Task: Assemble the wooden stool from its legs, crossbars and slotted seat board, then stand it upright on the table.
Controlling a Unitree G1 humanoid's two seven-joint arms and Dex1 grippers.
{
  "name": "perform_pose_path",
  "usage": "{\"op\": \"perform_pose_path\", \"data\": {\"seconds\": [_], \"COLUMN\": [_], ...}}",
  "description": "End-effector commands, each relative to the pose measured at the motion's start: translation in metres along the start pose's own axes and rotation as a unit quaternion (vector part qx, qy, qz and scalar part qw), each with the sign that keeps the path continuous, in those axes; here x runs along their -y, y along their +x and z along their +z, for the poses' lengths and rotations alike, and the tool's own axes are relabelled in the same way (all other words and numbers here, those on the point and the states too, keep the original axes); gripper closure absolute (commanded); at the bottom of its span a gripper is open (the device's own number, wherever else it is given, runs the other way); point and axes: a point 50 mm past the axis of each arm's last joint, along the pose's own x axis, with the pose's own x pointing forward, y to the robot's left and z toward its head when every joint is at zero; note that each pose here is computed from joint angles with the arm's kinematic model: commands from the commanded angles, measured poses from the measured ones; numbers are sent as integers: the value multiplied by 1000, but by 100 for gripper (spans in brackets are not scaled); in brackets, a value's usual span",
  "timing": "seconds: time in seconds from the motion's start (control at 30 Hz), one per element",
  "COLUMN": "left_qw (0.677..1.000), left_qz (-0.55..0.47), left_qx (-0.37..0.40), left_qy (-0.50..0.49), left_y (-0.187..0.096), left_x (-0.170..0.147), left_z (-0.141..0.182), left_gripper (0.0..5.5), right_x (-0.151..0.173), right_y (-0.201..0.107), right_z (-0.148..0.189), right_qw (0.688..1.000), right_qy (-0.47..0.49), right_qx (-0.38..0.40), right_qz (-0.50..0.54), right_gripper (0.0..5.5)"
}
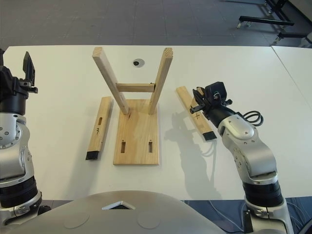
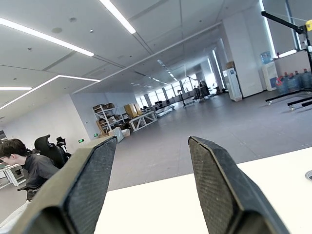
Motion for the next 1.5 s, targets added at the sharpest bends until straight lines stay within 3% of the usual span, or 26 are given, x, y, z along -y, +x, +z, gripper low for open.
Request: {"op": "perform_pose_path", "data": {"seconds": [0.03,0.13,0.27,0.5,1.0,1.5], "left_qw": [1000,999,999,998,998,999], "left_qz": [18,30,41,59,67,43], "left_qx": [-2,-9,-15,-17,-11,4], "left_qy": [-10,-18,-26,-26,-14,-17], "left_y": [-4,-9,-14,-17,-13,-2], "left_x": [7,9,13,11,1,5], "left_z": [-5,-9,-12,-16,-19,-18], "left_gripper": [282,282,282,282,282,282], "right_x": [15,29,49,62,52,63], "right_y": [10,19,34,54,38,46], "right_z": [-50,-60,-54,-38,103,136], "right_qw": [993,989,990,997,985,964], "right_qy": [42,43,28,55,100,132], "right_qx": [-114,-139,-136,-60,140,229], "right_qz": [5,7,6,5,3,-29], "right_gripper": [512,512,419,311,21,13]}}
